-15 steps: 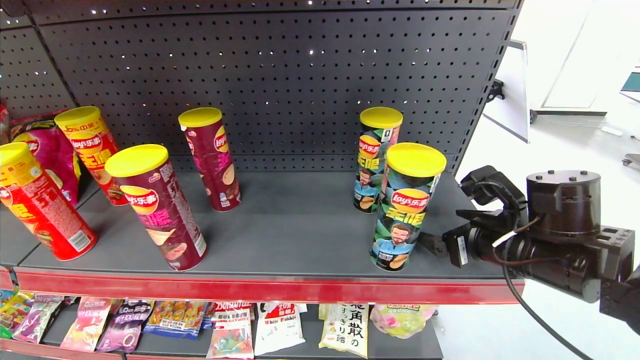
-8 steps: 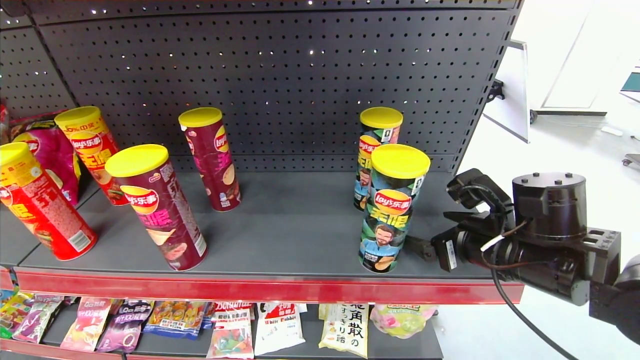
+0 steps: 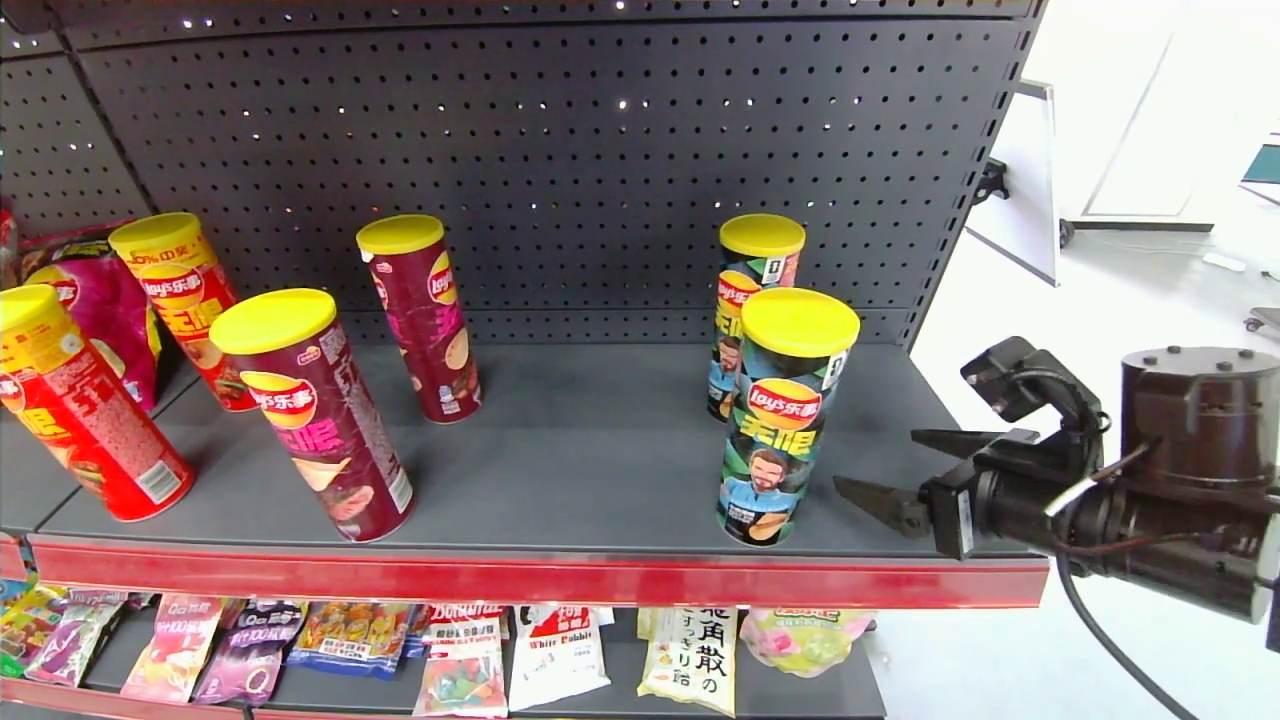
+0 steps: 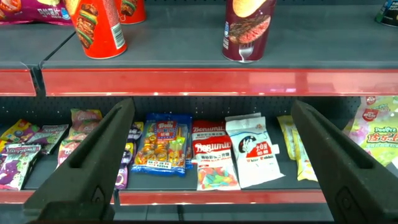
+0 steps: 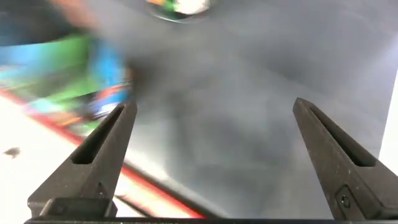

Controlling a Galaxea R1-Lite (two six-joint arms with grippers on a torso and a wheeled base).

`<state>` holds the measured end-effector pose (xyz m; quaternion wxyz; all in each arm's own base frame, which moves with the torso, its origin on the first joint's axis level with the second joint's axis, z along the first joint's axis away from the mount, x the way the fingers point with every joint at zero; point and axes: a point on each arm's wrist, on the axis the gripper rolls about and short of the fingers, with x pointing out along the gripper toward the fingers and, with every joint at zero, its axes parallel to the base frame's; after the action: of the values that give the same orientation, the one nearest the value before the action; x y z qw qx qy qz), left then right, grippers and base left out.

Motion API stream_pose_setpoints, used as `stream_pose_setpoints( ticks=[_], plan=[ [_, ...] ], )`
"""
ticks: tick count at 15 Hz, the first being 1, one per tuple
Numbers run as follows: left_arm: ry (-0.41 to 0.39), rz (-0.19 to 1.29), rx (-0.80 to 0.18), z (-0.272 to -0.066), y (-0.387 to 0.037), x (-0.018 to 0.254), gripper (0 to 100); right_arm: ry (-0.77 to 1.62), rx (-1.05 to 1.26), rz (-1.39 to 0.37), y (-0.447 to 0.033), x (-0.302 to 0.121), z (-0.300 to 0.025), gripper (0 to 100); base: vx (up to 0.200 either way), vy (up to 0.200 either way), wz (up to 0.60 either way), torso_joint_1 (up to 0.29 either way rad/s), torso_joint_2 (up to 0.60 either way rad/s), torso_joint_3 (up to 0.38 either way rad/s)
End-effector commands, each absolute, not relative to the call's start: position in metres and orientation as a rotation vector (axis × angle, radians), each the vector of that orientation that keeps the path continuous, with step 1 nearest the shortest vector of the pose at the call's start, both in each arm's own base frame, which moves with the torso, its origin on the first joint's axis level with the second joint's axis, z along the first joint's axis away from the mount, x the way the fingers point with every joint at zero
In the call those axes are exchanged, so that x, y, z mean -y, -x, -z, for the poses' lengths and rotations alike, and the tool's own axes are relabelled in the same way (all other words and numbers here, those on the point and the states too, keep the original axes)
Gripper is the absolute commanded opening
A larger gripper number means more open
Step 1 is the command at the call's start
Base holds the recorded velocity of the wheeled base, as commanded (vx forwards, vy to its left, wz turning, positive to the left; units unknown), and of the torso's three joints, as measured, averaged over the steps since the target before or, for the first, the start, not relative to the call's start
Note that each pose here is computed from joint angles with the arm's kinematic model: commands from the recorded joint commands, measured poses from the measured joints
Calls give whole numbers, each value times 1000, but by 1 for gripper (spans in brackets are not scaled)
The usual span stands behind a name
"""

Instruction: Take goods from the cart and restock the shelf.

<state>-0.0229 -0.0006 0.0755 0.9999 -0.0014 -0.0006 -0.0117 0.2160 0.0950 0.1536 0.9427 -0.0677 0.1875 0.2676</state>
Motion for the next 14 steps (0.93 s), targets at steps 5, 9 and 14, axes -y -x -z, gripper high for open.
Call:
stream_pose_setpoints(
  ticks=[5, 9, 14],
  plan=[
    [3, 23, 0, -75, 23, 1, 100, 135, -255, -927, -200, -91, -165, 100, 0, 0, 0, 0, 0, 0],
    [3, 23, 0, -75, 23, 1, 100, 174, -247, -1015, -212, -98, -155, 100, 0, 0, 0, 0, 0, 0],
    [3, 25, 0, -75, 23, 1, 100, 203, -242, -1023, -228, -106, -143, 100, 0, 0, 0, 0, 0, 0]
  ],
)
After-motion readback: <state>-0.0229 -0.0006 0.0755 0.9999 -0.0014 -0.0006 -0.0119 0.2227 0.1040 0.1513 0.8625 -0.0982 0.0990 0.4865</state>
